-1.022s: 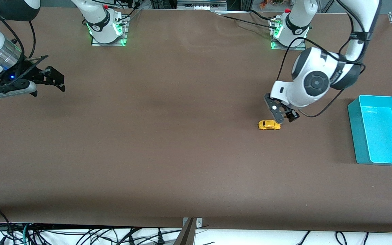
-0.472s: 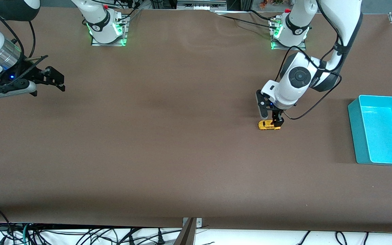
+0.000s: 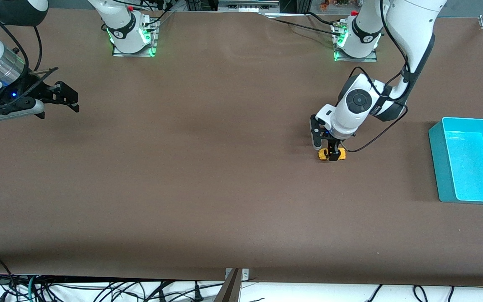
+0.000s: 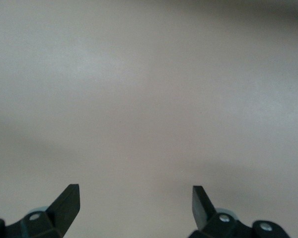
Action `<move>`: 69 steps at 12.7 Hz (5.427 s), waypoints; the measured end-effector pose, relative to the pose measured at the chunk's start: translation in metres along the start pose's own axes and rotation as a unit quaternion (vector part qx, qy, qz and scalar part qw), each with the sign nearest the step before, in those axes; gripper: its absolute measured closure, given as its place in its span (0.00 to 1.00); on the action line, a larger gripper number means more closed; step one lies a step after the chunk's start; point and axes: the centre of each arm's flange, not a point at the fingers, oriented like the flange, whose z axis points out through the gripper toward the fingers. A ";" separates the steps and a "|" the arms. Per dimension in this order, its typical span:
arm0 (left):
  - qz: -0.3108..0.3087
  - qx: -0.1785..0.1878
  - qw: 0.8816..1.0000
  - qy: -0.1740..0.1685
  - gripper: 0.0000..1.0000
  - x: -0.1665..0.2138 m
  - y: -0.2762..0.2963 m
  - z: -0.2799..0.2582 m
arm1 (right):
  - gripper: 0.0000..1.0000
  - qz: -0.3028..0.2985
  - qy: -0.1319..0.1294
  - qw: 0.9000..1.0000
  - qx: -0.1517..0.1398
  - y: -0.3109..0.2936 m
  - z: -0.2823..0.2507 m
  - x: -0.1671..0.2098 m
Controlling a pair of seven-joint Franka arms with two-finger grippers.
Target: Wind and store yellow beetle car
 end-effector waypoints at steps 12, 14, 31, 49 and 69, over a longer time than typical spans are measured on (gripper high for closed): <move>0.021 0.014 1.000 0.004 0.60 -0.009 -0.013 -0.005 | 0.00 -0.006 -0.001 1.000 0.000 0.000 0.000 0.000; 0.020 0.014 1.000 0.004 0.60 -0.009 -0.014 -0.006 | 0.00 -0.007 -0.001 1.000 0.000 0.000 0.000 0.000; 0.094 -0.020 0.995 -0.016 0.60 -0.349 -0.056 -0.191 | 0.00 -0.017 -0.002 1.000 0.000 0.001 0.000 -0.001; 0.059 -0.022 0.998 0.021 0.60 -0.525 -0.069 -0.024 | 0.00 -0.017 -0.002 1.000 0.000 0.001 0.000 -0.001; -0.168 -0.076 0.982 0.029 0.00 -0.381 -0.130 -0.183 | 0.00 -0.021 -0.002 1.000 0.000 -0.003 0.000 0.000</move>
